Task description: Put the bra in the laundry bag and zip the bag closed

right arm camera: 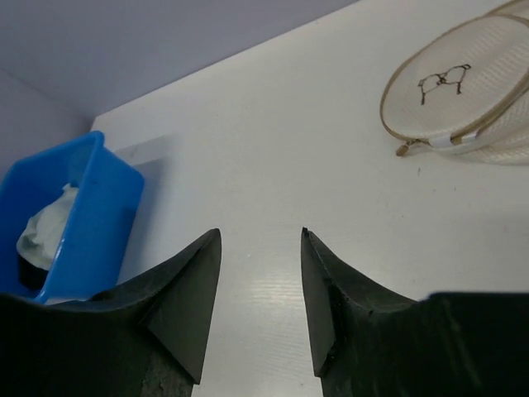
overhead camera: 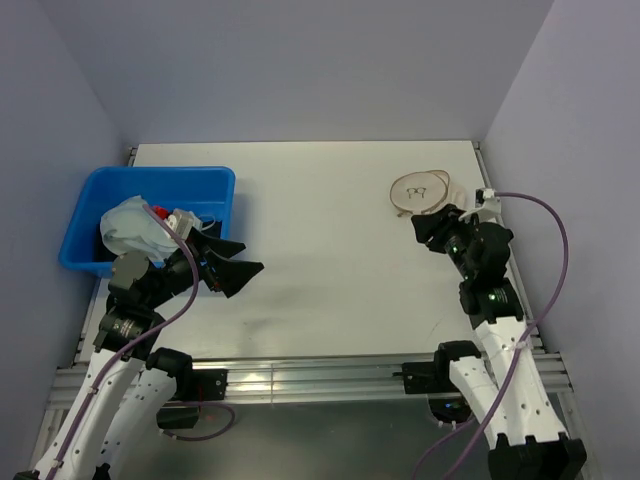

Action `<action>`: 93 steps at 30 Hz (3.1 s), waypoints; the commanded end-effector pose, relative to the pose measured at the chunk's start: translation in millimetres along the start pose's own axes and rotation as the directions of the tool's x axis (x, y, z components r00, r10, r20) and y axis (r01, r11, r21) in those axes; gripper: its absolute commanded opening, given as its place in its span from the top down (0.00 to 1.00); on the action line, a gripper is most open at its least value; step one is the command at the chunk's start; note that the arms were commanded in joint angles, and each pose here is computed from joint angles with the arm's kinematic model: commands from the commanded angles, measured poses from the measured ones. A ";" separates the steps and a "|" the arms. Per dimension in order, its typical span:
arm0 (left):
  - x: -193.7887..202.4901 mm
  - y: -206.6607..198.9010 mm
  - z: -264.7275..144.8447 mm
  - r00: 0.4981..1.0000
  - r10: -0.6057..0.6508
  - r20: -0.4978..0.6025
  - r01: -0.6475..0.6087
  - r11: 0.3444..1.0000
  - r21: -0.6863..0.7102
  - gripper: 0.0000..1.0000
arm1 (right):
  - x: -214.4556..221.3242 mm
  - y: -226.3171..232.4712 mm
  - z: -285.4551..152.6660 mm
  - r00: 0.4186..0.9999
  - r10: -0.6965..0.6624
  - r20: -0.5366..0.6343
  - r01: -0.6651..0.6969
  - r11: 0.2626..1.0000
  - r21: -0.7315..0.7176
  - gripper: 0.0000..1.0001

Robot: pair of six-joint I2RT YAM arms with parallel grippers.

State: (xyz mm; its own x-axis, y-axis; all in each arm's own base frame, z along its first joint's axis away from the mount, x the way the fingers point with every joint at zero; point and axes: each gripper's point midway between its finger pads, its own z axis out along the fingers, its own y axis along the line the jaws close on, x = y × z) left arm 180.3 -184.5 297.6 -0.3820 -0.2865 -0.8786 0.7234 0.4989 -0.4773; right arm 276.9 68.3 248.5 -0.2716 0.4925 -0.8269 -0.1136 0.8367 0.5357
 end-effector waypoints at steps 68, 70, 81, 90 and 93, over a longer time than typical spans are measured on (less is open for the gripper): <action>-12.6 -10.9 -2.2 0.996 0.082 0.019 -0.082 0.997 0.000 0.11 | 102.3 -163.5 289.7 0.476 -0.326 -0.817 0.785 0.576 0.228 0.80; -12.5 -10.5 -1.8 0.997 0.080 0.017 -0.080 0.997 -0.001 0.11 | 102.2 -160.9 290.7 0.468 -0.341 -0.815 0.787 0.580 0.209 0.82; -14.9 -6.2 -1.1 0.997 0.078 0.024 -0.078 0.997 -0.020 0.12 | 77.9 -67.8 305.7 0.517 -0.574 -0.636 0.798 0.591 0.116 1.00; -14.5 1.7 -0.1 0.997 0.067 0.026 -0.065 0.996 -0.058 0.18 | 6.2 130.8 217.2 0.781 -0.612 -0.127 0.601 0.791 -0.118 1.00; -11.7 8.2 2.4 0.999 0.048 0.012 -0.047 0.996 -0.082 0.22 | -19.6 164.8 164.5 0.859 -0.511 0.004 0.498 0.836 -0.231 1.00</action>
State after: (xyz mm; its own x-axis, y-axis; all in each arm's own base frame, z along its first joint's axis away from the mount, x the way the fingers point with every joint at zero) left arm 186.2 -182.7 290.9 -0.3714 -0.2641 -0.8901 0.6971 0.5540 -0.4552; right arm 439.0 236.8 243.5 -0.3474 -0.2499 -0.9038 -0.4040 0.9097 -0.0963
